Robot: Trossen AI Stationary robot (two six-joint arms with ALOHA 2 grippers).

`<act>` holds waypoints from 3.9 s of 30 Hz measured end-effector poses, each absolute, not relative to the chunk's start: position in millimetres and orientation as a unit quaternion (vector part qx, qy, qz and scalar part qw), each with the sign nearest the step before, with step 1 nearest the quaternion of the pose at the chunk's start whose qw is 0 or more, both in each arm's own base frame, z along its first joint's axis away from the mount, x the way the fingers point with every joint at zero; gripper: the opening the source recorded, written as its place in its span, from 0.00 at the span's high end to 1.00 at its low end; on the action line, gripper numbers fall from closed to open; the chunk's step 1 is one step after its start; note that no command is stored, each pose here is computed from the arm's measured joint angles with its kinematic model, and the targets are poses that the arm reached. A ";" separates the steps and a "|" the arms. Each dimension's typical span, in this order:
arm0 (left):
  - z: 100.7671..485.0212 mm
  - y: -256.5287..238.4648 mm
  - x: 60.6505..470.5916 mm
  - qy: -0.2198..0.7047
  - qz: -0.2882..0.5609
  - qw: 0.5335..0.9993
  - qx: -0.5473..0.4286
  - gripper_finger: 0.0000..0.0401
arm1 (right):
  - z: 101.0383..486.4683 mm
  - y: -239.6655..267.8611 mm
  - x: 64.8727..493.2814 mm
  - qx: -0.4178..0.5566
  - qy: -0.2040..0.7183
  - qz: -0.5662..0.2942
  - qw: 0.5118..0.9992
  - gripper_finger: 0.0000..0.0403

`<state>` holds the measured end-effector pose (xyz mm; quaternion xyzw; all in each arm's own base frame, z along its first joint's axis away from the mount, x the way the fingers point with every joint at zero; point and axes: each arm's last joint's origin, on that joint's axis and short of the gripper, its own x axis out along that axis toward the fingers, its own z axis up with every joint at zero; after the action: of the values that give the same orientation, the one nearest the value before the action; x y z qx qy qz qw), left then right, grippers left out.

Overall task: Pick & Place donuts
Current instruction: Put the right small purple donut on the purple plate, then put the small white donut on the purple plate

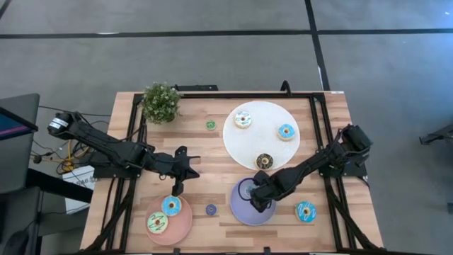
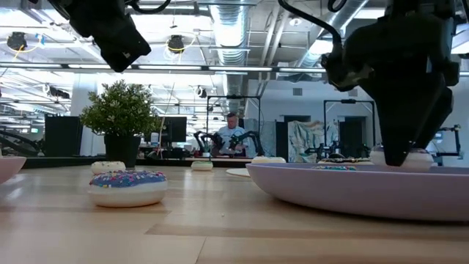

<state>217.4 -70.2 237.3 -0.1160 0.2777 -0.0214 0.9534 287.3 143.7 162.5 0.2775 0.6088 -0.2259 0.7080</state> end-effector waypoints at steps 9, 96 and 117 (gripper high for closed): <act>237.3 -70.2 217.4 0.278 -0.022 0.953 -0.116 1.00 | 162.5 143.2 287.7 0.279 0.608 -0.226 0.708 0.43; 188.3 -15.5 199.1 0.350 0.427 0.748 -0.370 0.30 | 232.0 37.3 116.2 0.298 0.382 -0.212 0.849 0.28; 135.2 -13.1 224.6 0.451 0.436 0.684 -0.371 0.31 | 233.9 38.3 118.5 0.328 0.365 -0.214 0.845 0.28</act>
<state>224.6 -13.1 135.2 -0.3710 0.4514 0.4362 0.6843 118.5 38.3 233.9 0.3276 0.3654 -0.2140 0.8446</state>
